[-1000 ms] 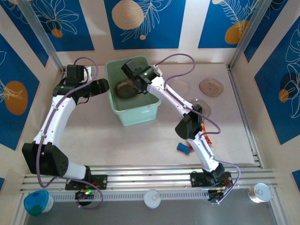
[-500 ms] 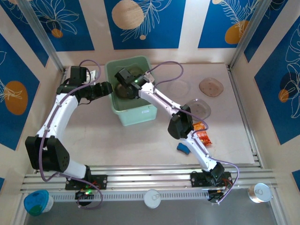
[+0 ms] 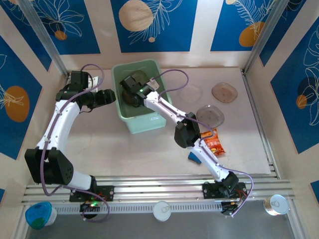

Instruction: Place the plates into the plastic bin on the countertop

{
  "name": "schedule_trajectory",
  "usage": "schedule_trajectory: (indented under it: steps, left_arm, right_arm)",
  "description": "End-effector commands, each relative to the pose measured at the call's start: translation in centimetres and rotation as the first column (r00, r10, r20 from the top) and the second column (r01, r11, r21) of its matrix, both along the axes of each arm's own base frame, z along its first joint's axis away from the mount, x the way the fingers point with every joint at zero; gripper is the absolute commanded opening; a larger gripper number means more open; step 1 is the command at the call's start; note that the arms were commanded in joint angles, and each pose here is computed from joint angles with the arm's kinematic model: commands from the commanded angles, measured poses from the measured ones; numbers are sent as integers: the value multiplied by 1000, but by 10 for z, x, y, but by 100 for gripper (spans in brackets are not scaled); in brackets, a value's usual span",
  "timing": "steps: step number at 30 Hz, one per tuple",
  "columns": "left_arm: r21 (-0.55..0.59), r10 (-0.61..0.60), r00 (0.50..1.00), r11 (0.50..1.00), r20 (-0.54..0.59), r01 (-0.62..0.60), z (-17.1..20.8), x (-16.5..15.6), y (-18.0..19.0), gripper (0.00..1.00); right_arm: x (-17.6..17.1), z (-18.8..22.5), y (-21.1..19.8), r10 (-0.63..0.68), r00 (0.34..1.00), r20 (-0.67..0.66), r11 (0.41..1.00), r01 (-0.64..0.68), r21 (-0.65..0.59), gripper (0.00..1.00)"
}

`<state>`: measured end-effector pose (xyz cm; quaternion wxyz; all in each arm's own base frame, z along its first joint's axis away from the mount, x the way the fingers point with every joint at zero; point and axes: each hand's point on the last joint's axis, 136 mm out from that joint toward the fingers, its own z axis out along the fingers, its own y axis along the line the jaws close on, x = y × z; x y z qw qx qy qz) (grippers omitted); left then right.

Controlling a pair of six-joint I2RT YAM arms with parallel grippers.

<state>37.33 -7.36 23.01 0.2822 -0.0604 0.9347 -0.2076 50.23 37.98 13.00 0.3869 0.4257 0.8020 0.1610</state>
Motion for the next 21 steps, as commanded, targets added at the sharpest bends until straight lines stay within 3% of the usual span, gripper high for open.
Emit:
schedule_trajectory:
  steps: [1,11,21]
  left_arm:
    - [24,3,1000,1000,29,-3,14,-3,7,75]
    - [28,10,1000,1000,27,-11,12,-6,11,75]
    - [14,7,1000,1000,28,-8,12,-6,10,75]
  right_arm:
    - [11,5,7,-13,998,60,1000,12,25,0]
    - [12,-24,16,3,1000,28,999,-4,36,2]
    - [11,-32,12,1,1000,-8,999,-1,42,24]
